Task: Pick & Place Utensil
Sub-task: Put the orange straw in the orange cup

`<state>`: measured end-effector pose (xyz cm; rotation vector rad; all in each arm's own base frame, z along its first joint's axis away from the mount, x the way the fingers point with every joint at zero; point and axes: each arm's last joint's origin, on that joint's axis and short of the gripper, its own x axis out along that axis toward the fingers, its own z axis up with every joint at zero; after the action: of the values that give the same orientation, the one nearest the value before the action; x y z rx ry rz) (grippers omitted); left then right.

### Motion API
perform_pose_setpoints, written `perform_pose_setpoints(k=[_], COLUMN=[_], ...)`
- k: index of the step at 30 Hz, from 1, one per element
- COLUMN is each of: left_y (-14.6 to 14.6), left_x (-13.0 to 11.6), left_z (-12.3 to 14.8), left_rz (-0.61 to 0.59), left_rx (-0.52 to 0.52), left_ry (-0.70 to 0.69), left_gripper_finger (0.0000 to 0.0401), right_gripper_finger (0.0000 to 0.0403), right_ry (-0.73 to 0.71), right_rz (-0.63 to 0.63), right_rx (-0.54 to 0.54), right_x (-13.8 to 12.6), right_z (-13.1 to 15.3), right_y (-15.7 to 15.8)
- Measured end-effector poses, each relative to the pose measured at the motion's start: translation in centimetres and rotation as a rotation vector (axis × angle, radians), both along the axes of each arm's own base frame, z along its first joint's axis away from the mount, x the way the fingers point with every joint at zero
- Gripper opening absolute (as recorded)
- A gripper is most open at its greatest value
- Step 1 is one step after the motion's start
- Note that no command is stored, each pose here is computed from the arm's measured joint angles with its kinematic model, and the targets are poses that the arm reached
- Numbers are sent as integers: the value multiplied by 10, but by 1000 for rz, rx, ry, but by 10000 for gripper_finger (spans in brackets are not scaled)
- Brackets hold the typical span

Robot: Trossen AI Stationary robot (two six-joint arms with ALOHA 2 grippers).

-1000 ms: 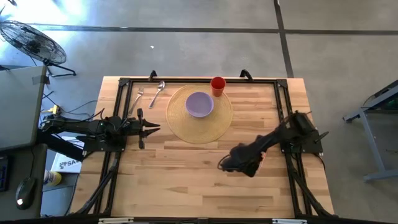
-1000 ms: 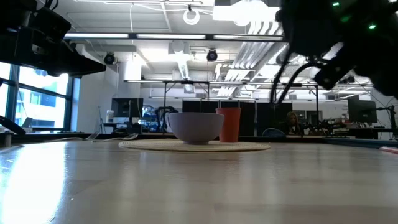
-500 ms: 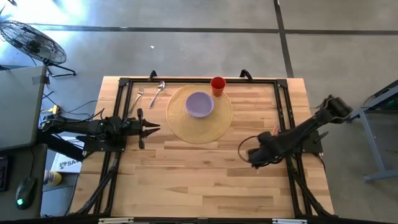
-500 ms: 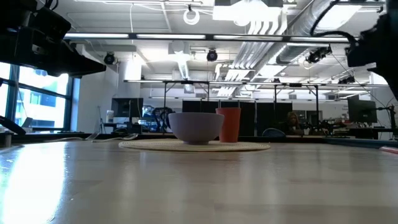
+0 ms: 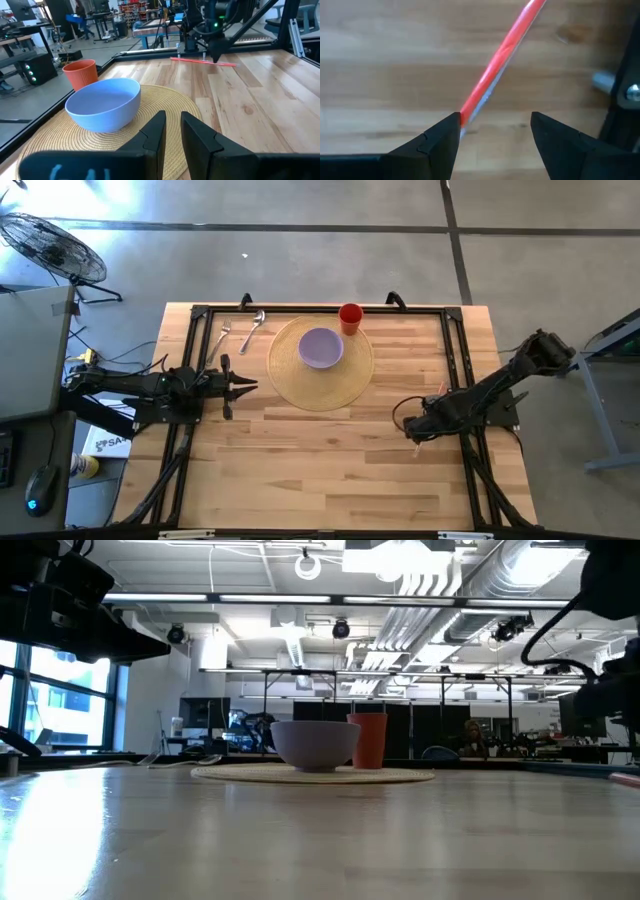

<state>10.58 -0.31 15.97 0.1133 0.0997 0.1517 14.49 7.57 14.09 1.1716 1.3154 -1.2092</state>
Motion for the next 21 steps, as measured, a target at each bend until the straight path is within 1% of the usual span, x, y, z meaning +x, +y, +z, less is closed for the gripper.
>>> perform_pose_setpoints(k=[4, 9, 21], left_y=[0, 0, 0], left_x=[0, 0, 0], left_z=[0, 0, 0], left_rz=[0, 0, 0], left_rx=[0, 0, 0], left_ry=[0, 0, 0], left_gripper_finger=[56, 56, 56], right_gripper_finger=[228, 205, 120], right_ry=[-22, -91, -99], right_rz=[-18, -2, 25], right_rx=[6, -10, 4], right_x=[2, 11, 13], right_z=[-3, 1, 1], right_y=[-3, -5, -7])
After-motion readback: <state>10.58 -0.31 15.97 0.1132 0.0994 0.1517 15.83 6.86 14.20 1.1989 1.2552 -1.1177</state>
